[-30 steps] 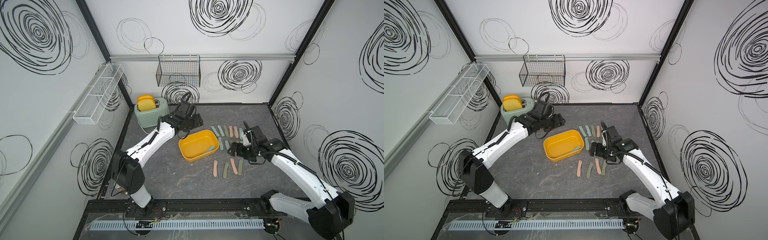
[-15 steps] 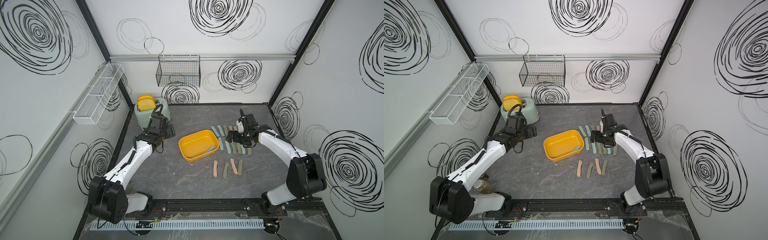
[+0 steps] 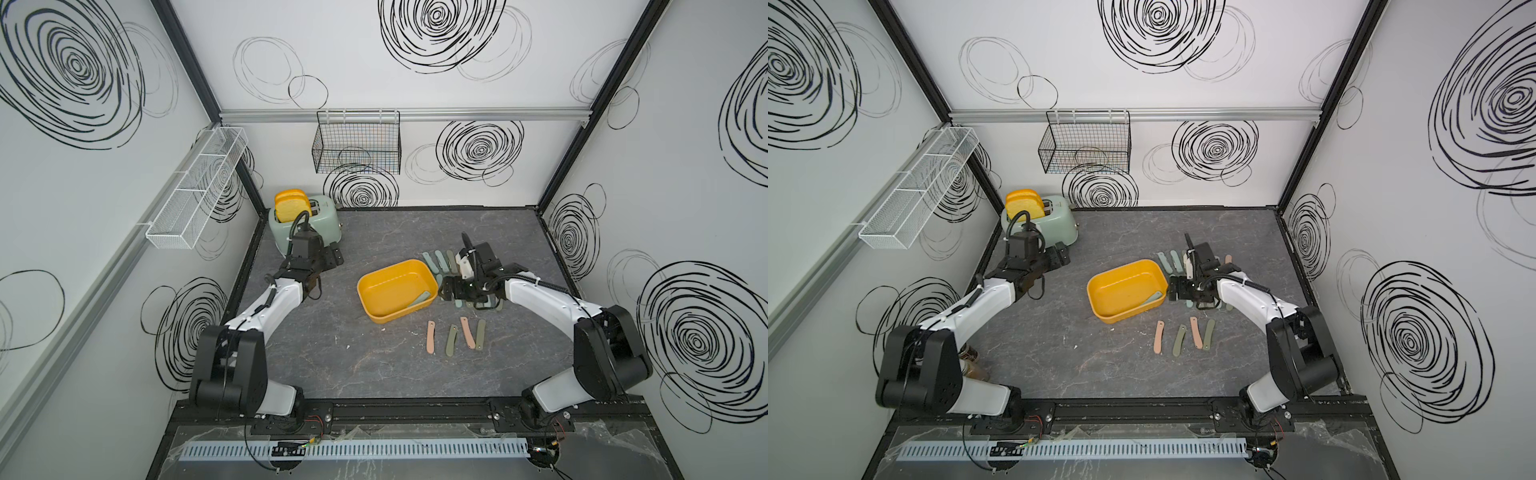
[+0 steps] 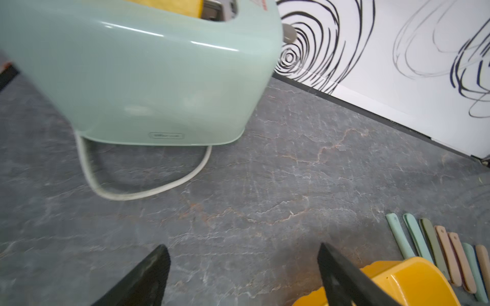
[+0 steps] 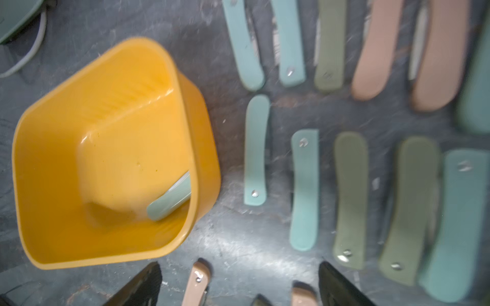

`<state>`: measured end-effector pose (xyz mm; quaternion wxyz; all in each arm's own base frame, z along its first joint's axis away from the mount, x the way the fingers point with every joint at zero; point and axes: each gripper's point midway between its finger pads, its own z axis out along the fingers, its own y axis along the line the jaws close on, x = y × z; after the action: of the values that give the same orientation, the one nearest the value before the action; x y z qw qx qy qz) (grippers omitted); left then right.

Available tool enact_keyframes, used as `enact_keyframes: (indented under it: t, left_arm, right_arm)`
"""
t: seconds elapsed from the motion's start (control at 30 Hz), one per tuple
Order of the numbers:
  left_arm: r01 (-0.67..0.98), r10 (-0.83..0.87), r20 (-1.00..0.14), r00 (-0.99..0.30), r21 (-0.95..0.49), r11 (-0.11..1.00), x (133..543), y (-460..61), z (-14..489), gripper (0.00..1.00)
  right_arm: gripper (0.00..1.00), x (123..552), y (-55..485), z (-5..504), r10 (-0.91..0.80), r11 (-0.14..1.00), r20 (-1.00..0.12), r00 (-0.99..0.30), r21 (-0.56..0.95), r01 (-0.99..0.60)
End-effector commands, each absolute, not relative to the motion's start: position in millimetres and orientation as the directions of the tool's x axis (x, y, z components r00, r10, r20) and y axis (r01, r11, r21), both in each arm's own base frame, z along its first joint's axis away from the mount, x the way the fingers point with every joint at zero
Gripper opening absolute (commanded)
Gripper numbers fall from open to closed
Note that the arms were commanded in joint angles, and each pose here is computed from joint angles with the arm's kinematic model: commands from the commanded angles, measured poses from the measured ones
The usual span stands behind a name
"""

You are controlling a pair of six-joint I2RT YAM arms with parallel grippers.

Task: Take the fruit knife out of the storage box
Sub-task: Adjust the storage box at the center of the board.

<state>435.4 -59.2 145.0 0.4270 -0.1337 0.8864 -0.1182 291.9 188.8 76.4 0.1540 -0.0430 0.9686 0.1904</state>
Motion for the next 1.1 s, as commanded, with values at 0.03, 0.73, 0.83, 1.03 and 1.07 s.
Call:
enact_keyframes:
  t: [0.03,0.73,0.83,1.03,1.07]
  left_arm:
    - [-0.016,-0.257,-0.779,-0.572,-0.303,0.953,456,-103,164,0.84]
    - [0.007,-0.216,-0.639,-0.738,-0.327,0.945,446,-129,96,0.29]
    - [0.013,-0.206,-0.632,-0.747,-0.324,0.946,439,-132,94,0.29]
    - [0.017,-0.194,-0.615,-0.764,-0.32,0.947,424,-133,88,0.29]
    - [0.017,-0.193,-0.612,-0.767,-0.32,0.947,421,-133,87,0.29]
  right_arm:
    - [0.62,274,195,73,0.032,0.911,-0.29,-0.956,0.403,-0.092]
    - [0.22,327,273,79,-0.036,0.877,-0.329,-0.944,0.443,-0.188]
    - [0.22,340,284,83,-0.049,0.87,-0.347,-0.937,0.445,-0.21]
    - [0.24,368,307,91,-0.077,0.855,-0.378,-0.923,0.45,-0.256]
    - [0.24,373,311,92,-0.082,0.852,-0.381,-0.921,0.454,-0.263]
